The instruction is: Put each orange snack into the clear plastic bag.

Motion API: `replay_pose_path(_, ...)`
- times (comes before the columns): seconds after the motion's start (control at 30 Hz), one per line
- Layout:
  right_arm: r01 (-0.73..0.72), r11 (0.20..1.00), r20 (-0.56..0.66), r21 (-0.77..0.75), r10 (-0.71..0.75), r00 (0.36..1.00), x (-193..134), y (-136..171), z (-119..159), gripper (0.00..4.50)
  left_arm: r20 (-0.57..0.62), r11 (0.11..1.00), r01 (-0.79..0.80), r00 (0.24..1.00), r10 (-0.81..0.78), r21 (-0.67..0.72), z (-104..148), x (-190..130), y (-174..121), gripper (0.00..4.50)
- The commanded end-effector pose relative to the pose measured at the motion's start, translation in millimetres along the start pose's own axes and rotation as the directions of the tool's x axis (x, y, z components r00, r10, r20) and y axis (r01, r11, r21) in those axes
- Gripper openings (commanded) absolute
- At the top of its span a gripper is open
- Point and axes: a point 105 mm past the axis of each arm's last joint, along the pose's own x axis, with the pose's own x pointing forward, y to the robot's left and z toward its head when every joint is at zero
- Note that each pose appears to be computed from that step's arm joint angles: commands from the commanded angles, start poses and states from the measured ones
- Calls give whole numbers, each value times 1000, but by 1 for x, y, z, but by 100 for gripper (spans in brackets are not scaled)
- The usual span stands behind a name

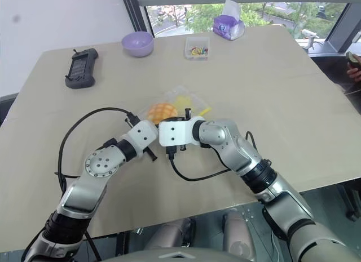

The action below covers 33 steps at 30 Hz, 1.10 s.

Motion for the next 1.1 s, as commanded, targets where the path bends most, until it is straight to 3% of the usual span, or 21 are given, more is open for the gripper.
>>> replay_pose_path(0.03, 47, 999, 16, -17, -47, 999, -1, -11, 7, 142, 50, 1000, -11, 999, 10, 25, 13, -3, 1, 0)
replay_pose_path(0.1, 48, 999, 14, -16, -47, 999, -1, -11, 6, 142, 50, 1000, -11, 999, 10, 23, 13, -3, 1, 0)
replay_pose_path(0.13, 47, 999, 15, -15, -46, 999, -1, -11, 6, 100, 49, 1000, -11, 999, 10, 22, 13, -3, 1, 0)
replay_pose_path(0.2, 48, 999, 15, -14, -48, 999, 0, -11, 6, 78, 48, 1000, -10, 999, 9, 21, 13, -3, 1, 0)
replay_pose_path(1.1, 86, 996, 9, -9, -86, 996, 2, -19, 7, 78, 45, 1000, 6, 999, -7, 14, 13, -5, -5, 0)
